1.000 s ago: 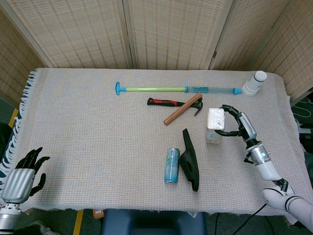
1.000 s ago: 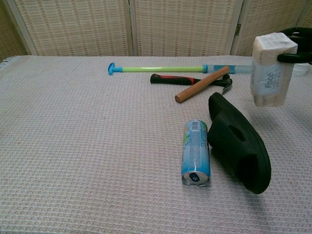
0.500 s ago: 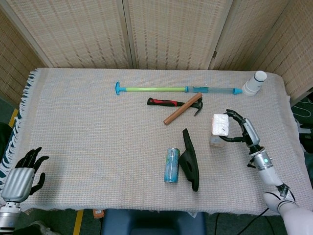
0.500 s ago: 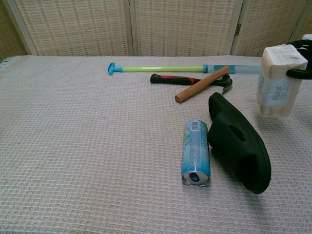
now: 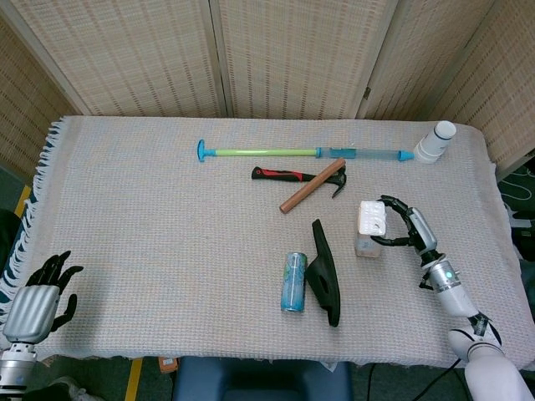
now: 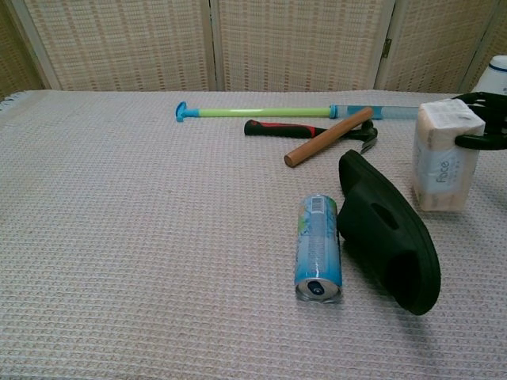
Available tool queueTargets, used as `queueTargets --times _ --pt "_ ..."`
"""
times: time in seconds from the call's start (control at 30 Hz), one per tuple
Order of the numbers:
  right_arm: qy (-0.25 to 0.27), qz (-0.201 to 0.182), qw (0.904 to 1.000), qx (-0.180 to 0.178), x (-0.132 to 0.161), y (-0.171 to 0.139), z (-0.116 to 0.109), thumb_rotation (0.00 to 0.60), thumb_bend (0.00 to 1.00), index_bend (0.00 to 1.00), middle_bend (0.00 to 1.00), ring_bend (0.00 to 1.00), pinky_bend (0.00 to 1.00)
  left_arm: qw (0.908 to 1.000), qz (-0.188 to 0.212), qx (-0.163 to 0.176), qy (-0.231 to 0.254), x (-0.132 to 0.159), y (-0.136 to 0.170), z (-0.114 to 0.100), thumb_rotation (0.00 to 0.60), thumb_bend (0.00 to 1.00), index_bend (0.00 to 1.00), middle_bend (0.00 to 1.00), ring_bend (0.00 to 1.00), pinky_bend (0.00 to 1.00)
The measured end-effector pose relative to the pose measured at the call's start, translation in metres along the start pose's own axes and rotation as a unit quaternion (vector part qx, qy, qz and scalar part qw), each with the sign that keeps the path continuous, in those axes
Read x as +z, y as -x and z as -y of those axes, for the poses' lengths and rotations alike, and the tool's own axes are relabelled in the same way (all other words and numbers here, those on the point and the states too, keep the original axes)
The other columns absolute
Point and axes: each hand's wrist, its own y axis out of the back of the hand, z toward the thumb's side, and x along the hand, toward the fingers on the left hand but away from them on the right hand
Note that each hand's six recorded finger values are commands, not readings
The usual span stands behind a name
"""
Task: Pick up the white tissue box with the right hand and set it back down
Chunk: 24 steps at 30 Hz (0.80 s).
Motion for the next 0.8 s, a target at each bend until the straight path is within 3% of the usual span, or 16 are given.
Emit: queueTargets --times 0.6,0.8 --pt "-0.010 0.042 0.9990 0.009 -0.020 -0.014 -0.002 0.600 0.27 0.49 0.51 0.28 0.00 1.0000 -0.003 -0.004 -0.006 0.000 -0.001 0.003 0.600 0.53 0.23 0.00 0.00 0.18" --pt "-0.020 0.046 0.9986 0.018 -0.021 -0.018 -0.004 0.600 0.27 0.44 0.50 0.25 0.00 1.0000 -0.002 -0.004 -0.007 0.001 -0.001 0.003 0.600 0.53 0.23 0.00 0.00 0.18"
